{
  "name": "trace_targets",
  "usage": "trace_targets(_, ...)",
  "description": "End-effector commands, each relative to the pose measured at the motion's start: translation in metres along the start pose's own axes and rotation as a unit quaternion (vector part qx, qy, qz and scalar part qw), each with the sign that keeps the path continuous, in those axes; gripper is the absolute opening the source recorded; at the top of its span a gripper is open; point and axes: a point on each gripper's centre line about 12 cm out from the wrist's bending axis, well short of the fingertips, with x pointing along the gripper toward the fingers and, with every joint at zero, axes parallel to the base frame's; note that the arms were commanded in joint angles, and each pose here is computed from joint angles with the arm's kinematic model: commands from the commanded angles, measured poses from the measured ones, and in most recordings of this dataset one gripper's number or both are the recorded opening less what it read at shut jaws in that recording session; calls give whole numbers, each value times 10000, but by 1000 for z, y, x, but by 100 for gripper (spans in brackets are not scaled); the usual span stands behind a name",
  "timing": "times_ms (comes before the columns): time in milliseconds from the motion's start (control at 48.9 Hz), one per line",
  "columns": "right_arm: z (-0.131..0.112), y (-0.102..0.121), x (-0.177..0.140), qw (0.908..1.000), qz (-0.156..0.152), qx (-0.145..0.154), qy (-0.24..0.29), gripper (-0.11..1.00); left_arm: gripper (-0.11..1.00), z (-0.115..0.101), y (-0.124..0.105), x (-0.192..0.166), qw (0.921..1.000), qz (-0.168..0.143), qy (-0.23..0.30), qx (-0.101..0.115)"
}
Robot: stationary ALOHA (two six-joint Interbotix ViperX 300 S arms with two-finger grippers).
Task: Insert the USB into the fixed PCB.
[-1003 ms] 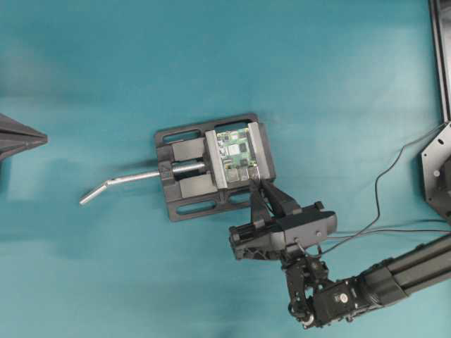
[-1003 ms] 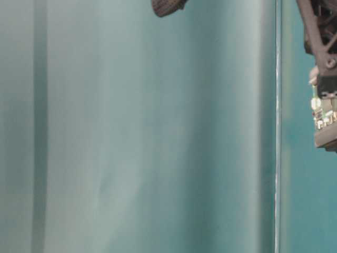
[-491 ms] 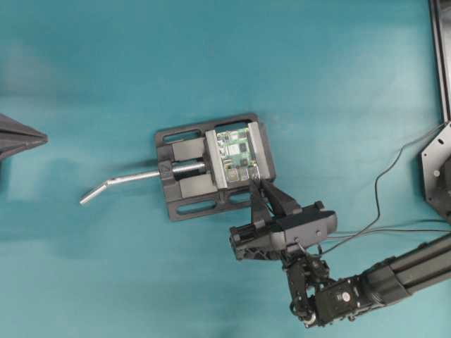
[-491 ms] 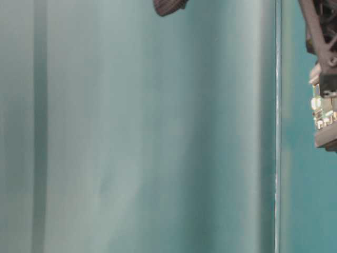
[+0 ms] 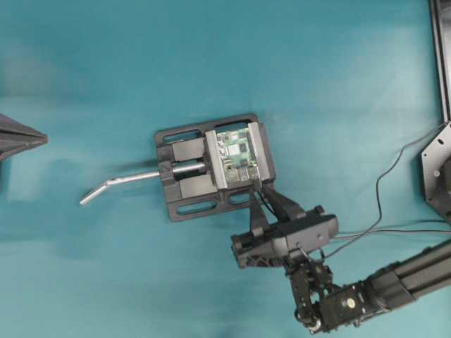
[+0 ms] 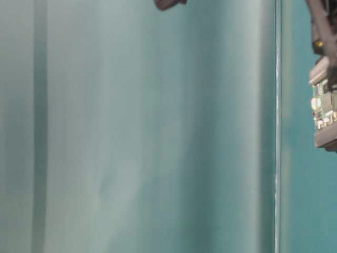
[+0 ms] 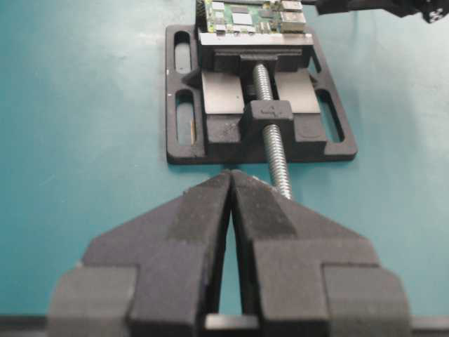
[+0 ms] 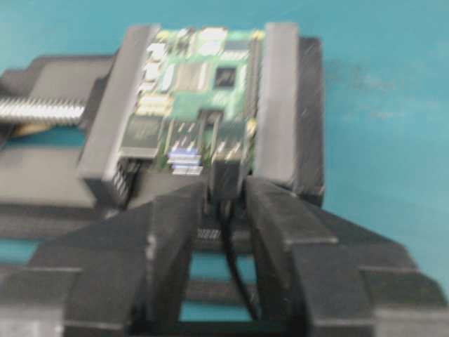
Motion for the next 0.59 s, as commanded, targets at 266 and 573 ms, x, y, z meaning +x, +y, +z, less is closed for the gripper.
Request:
trace_targets(266, 13, 9, -21, 9994, 227, 214, 127, 36, 4, 11, -1, 0, 9999, -26, -121, -1)
trace_targets(573, 29, 2, -24, 9994, 271, -133, 163, 36, 4, 10, -1, 0, 9999, -26, -106, -1)
